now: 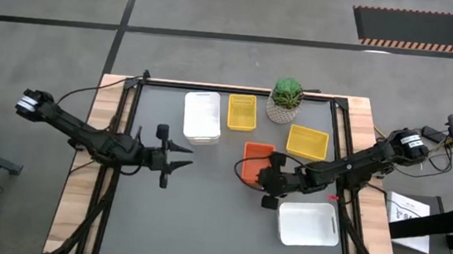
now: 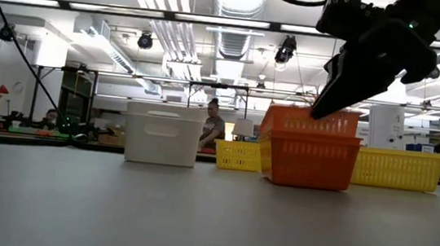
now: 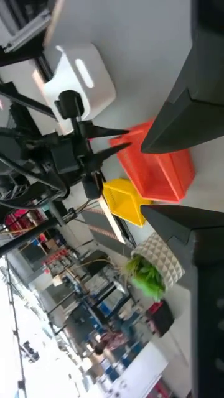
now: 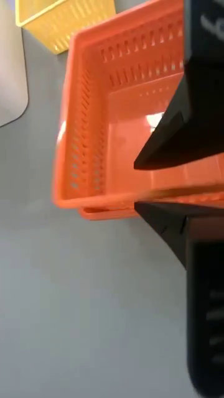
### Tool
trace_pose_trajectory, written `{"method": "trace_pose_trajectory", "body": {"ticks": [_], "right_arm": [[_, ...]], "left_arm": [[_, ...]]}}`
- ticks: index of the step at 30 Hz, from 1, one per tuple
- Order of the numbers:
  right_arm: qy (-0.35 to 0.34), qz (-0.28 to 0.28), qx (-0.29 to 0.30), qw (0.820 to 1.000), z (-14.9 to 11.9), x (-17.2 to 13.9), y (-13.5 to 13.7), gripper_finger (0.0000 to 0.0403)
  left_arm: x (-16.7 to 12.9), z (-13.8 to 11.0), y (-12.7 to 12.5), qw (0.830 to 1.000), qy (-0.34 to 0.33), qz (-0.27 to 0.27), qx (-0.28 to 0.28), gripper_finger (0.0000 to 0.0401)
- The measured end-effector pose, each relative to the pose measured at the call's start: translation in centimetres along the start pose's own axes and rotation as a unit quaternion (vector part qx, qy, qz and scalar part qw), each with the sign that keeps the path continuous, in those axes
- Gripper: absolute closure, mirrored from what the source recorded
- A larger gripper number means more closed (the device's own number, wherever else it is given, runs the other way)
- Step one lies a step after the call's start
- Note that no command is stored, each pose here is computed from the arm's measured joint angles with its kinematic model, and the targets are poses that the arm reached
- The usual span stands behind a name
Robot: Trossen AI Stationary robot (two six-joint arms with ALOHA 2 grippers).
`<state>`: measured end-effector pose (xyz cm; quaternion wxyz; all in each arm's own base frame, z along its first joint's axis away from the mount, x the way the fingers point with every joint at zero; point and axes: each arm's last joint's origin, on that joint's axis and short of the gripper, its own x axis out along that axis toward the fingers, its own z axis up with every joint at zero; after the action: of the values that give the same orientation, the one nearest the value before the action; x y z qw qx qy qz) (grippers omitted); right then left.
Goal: Stack baskets by color
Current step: Stack the left orange bin on top of the right orange bin, then stack the bottom white bin on top of the top white bin
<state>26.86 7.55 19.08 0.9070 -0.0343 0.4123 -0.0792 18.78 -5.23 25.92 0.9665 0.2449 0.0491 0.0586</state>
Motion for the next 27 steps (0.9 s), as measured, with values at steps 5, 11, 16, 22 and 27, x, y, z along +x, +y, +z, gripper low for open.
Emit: {"method": "trace_pose_trajectory", "body": {"ticks": [5, 11, 16, 22, 27], "right_arm": [[-0.013, 0.008, -0.007, 1.000, 0.9, -1.2, -0.2, 0.0268], [-0.031, 0.025, -0.008, 0.999, 1.8, -3.7, -0.9, 0.0232], [-0.061, 0.051, 0.008, 0.997, 2.1, -5.6, -1.3, 0.0225], [-0.072, 0.092, 0.009, 0.993, 2.0, -6.7, -0.1, 0.0243], [-0.070, 0.124, 0.034, 0.989, 1.7, -7.3, 1.2, 0.0270]], "left_arm": [[1.6, -0.6, -1.2, 1.000, 0.010, -0.005, -0.019, 0.0273], [3.3, -1.2, -2.5, 1.000, 0.005, -0.003, -0.031, 0.0273], [4.4, -1.5, -3.3, 0.999, -0.010, 0.005, -0.036, 0.0273], [5.6, -1.3, -3.5, 0.999, -0.017, 0.014, -0.042, 0.0273], [6.2, -1.3, -3.2, 0.999, -0.012, 0.021, -0.041, 0.0273]]}}
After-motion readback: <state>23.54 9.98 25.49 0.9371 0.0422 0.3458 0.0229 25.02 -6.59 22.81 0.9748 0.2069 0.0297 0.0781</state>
